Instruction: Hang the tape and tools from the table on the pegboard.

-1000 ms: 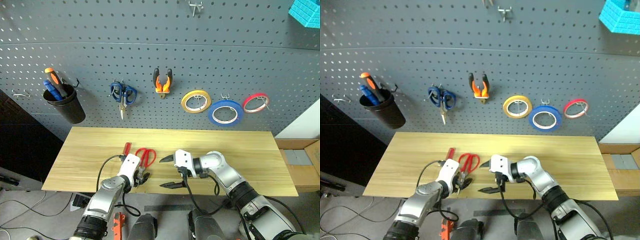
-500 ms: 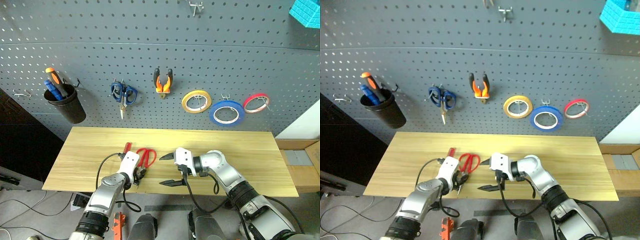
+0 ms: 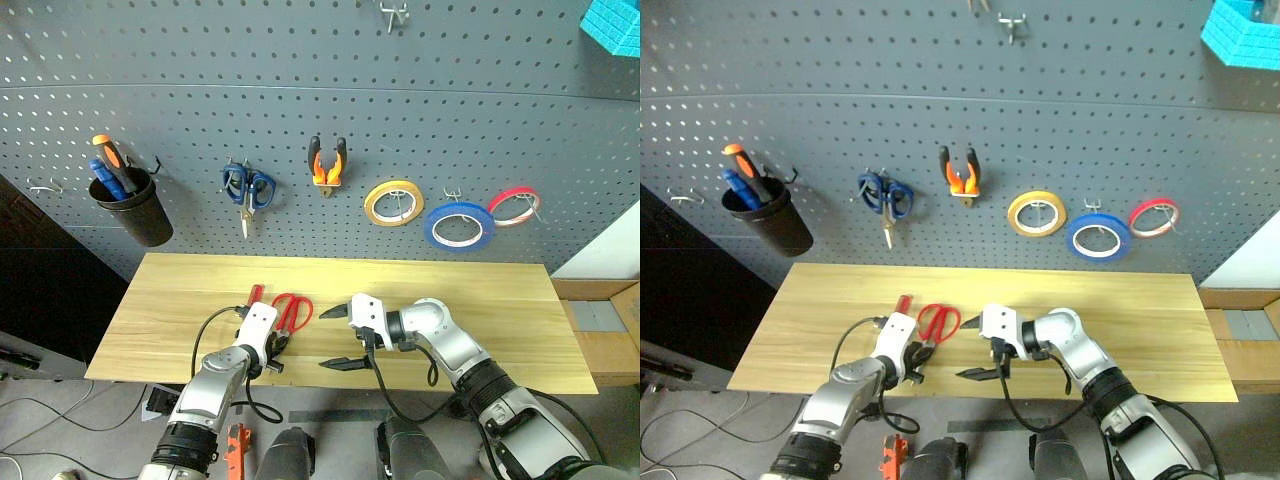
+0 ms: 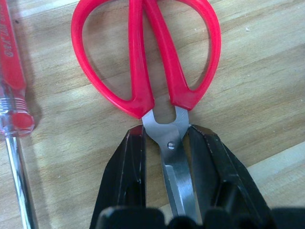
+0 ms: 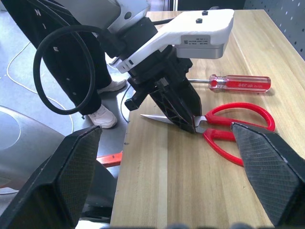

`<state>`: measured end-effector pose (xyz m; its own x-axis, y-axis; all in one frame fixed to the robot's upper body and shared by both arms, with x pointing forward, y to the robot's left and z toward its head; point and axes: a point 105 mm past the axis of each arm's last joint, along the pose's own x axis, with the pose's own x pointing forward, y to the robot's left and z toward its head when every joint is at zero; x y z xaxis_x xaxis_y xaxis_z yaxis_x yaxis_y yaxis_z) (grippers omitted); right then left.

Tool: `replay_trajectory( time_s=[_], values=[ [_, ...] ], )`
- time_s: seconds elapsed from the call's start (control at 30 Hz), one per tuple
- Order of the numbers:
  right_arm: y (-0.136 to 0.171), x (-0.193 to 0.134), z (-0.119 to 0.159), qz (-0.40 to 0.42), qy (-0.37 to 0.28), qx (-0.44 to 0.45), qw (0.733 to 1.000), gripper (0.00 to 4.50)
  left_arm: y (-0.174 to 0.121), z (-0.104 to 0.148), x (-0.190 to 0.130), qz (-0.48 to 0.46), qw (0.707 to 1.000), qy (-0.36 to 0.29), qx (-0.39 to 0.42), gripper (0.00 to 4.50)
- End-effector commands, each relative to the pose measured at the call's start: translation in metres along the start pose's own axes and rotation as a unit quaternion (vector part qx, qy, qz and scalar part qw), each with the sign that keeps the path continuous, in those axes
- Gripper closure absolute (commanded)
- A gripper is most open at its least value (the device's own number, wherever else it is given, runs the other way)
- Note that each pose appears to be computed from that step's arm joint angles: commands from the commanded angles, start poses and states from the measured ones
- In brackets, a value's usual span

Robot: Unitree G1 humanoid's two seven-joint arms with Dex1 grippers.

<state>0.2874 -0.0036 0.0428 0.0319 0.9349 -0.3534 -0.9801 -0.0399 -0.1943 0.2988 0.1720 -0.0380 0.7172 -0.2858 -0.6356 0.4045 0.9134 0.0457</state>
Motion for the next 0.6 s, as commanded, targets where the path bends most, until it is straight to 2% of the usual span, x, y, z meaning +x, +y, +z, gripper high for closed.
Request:
replay_trajectory(
  time_s=[0.03, 0.17, 0.3, 0.4, 0.5, 0.6],
  values=[
    [-0.006, -0.004, 0.011, -0.004, -0.016, -0.021, 1.0, 0.0, 0.005, 0.006, -0.014, 0.019, 0.999, -0.024, 0.016, 3.55],
    [-0.015, -0.011, 0.023, -0.027, -0.043, -0.017, 0.999, 0.0, 0.012, 0.037, -0.045, 0.065, 0.99, -0.119, 0.045, 3.55],
    [-0.028, -0.02, 0.04, -0.067, -0.08, 0.006, 0.994, 0.0, 0.008, 0.045, -0.077, 0.097, 0.971, -0.158, 0.148, 3.55],
    [-0.035, -0.025, 0.054, -0.094, -0.106, 0.016, 0.99, 0.0, 0.006, 0.055, -0.099, 0.134, 0.946, -0.186, 0.231, 3.55],
    [-0.04, -0.028, 0.068, -0.117, -0.134, 0.031, 0.984, 0.0, 0.013, 0.051, -0.111, 0.17, 0.94, -0.179, 0.237, 3.55],
    [-0.038, -0.025, 0.069, -0.119, -0.134, 0.033, 0.983, 0.0, 0.02, 0.035, -0.1, 0.177, 0.957, -0.162, 0.162, 3.55]
  ],
)
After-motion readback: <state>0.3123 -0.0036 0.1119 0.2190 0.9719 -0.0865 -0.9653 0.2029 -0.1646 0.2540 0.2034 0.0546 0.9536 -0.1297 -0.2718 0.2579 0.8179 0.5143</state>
